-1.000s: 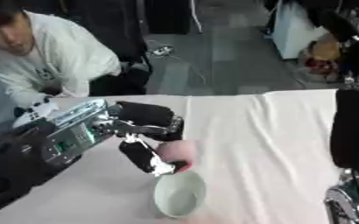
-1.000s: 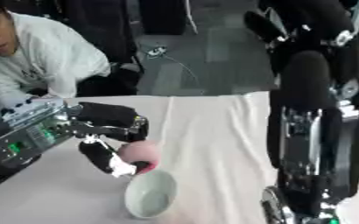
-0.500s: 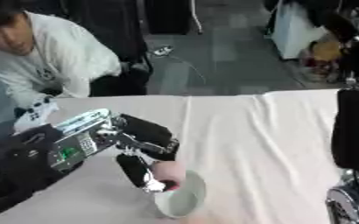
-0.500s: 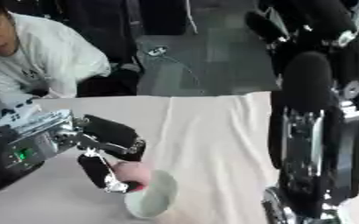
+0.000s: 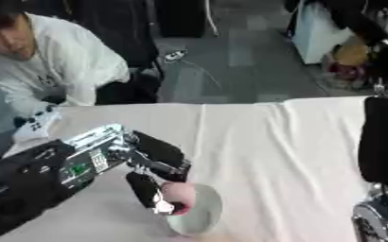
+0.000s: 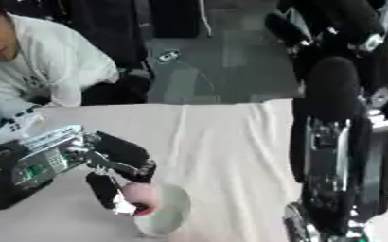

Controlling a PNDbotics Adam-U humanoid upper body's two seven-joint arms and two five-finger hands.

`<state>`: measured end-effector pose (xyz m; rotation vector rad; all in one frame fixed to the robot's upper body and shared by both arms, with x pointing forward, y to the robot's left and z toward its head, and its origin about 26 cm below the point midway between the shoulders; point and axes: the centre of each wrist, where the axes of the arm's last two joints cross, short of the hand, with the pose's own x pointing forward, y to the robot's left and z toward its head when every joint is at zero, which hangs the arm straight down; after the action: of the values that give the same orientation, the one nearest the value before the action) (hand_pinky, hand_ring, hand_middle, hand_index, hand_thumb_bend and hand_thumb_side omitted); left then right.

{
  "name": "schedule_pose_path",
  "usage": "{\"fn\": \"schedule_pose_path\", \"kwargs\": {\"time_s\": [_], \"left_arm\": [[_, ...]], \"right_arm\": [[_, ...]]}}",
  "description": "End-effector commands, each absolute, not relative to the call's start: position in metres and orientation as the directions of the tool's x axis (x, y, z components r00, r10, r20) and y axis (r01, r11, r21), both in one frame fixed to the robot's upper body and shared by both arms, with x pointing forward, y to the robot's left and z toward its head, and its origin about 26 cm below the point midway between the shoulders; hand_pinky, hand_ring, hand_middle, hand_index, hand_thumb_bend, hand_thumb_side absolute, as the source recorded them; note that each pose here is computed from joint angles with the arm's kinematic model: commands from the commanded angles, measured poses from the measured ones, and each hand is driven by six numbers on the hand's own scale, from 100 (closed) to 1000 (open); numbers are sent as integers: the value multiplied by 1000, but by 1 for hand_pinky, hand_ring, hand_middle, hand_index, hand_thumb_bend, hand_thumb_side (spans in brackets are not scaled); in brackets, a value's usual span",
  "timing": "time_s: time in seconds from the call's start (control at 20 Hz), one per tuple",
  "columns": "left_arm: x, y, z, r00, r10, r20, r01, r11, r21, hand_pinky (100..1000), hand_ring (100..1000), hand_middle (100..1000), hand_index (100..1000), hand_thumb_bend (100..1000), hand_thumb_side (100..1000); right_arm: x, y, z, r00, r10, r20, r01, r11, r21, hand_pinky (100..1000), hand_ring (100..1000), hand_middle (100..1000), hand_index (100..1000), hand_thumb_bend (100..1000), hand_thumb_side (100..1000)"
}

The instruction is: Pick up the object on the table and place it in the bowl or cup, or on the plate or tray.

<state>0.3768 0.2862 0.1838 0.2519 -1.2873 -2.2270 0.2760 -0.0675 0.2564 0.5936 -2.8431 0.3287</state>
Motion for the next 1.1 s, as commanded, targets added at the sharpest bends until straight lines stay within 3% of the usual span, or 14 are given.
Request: {"fn": "schedule_pose_path", "kwargs": {"time_s": [0.05,0.1,0.15,0.25,0.65,0.75,0.8,0.85,0.9,0.95,1.0,1.05,1.1], "left_arm": [[379,289,193,-829,-555,68,342,-408,846,100,100,173,417,100,588],[379,289,194,-829,-555,64,339,-409,847,100,100,249,469,100,596],[379,288,194,-830,-555,59,335,-410,849,100,100,250,469,100,597],[379,288,194,-827,-561,49,330,-411,850,100,100,334,523,100,640],[381,289,192,-806,-592,25,330,-414,849,100,138,403,571,100,674],[382,289,193,-802,-598,13,328,-421,846,346,439,588,714,100,796],[382,289,194,-798,-602,-3,322,-430,843,584,688,791,855,100,932],[382,288,195,-797,-604,-19,315,-442,840,508,605,734,812,100,887],[382,288,196,-796,-605,-32,310,-452,836,955,983,1000,1000,123,1000],[382,287,196,-796,-604,-48,308,-472,826,772,841,908,961,100,1000],[381,287,196,-798,-599,-59,306,-488,818,1000,1000,1000,1000,284,1000],[381,286,196,-804,-591,-65,304,-503,810,1000,1000,1000,1000,271,1000],[381,285,198,-808,-585,-71,301,-514,804,1000,1000,1000,1000,425,1000]], "right_arm": [[271,-65,264,-895,-384,225,-425,889,-173,859,917,915,871,100,610],[271,-65,264,-895,-385,225,-425,888,-173,859,917,915,871,100,610],[271,-65,264,-895,-385,225,-425,888,-173,859,917,915,871,100,610],[271,-65,264,-895,-385,226,-426,888,-174,859,917,915,871,100,610],[271,-65,264,-894,-386,226,-427,887,-174,859,917,915,871,100,610],[271,-65,264,-895,-386,226,-427,888,-174,859,917,915,872,100,610],[271,-65,264,-895,-385,226,-426,888,-174,859,918,915,872,100,610],[271,-65,264,-895,-385,226,-426,888,-174,859,918,915,872,100,610],[271,-65,264,-895,-385,226,-426,888,-174,859,918,916,872,100,610],[271,-65,264,-895,-385,226,-426,888,-174,859,917,915,872,100,610],[271,-65,264,-895,-385,225,-426,888,-174,859,918,915,872,100,609],[271,-65,264,-895,-385,225,-426,888,-174,859,918,916,872,100,609],[271,-65,264,-895,-385,225,-426,888,-174,859,918,916,872,100,609]]}}
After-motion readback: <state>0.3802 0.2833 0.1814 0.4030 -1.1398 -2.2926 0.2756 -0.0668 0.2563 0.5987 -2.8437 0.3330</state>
